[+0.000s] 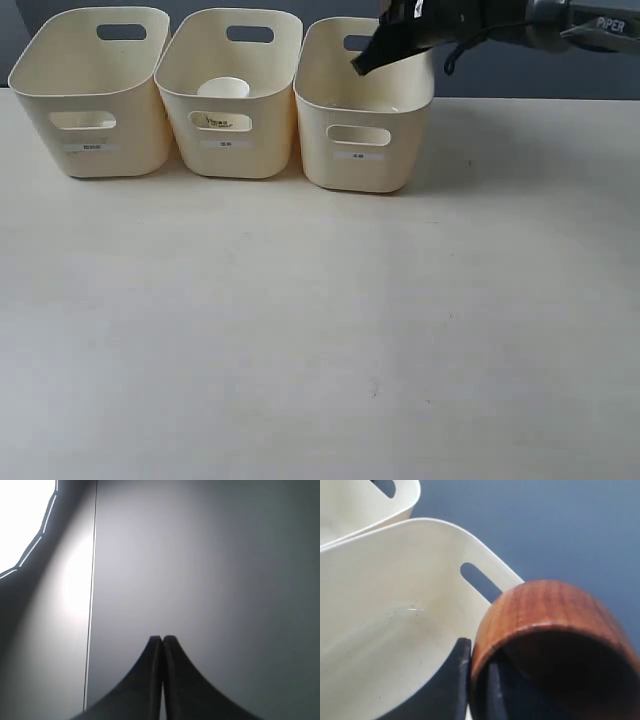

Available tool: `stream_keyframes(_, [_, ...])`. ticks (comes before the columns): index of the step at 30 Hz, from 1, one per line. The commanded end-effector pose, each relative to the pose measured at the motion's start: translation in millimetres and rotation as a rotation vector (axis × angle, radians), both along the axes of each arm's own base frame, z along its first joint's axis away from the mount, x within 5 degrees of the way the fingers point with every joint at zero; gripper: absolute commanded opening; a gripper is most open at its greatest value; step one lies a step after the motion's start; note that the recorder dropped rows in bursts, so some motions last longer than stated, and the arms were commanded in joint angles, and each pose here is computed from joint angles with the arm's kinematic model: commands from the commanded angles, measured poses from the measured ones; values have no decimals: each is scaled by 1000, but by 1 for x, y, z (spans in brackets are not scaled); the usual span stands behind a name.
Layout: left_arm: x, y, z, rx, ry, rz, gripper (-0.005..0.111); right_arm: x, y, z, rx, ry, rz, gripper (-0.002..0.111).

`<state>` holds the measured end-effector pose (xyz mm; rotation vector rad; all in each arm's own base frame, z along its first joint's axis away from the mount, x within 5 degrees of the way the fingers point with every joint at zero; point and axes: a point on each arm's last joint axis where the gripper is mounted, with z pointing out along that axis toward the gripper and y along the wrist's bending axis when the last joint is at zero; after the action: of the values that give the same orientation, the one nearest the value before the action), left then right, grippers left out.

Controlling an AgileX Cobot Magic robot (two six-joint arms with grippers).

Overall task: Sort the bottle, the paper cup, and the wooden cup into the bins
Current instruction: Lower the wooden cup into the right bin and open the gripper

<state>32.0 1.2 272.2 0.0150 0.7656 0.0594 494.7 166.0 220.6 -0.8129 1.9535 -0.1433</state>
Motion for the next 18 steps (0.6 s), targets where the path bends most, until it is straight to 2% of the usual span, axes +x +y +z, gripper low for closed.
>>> stream_keyframes(1, [0,0,0,3,1,-8,0,4,0,-2,20,-15,-3,-1])
stream_keyframes(7, [0,0,0,3,1,-8,0,4,1,-4,59,-6,-16,-1])
stream_keyframes(10, [0,0,0,3,1,-8,0,3,4,-4,84,2,-20,5])
stream_keyframes(12, [0,0,0,3,1,-8,0,2,7,-4,87,4,-11,15])
stream_keyframes(16, [0,0,0,3,1,-8,0,1,9,-4,115,14,-16,44])
stream_keyframes(18, [0,0,0,3,1,-8,0,1,9,-4,118,16,-17,53])
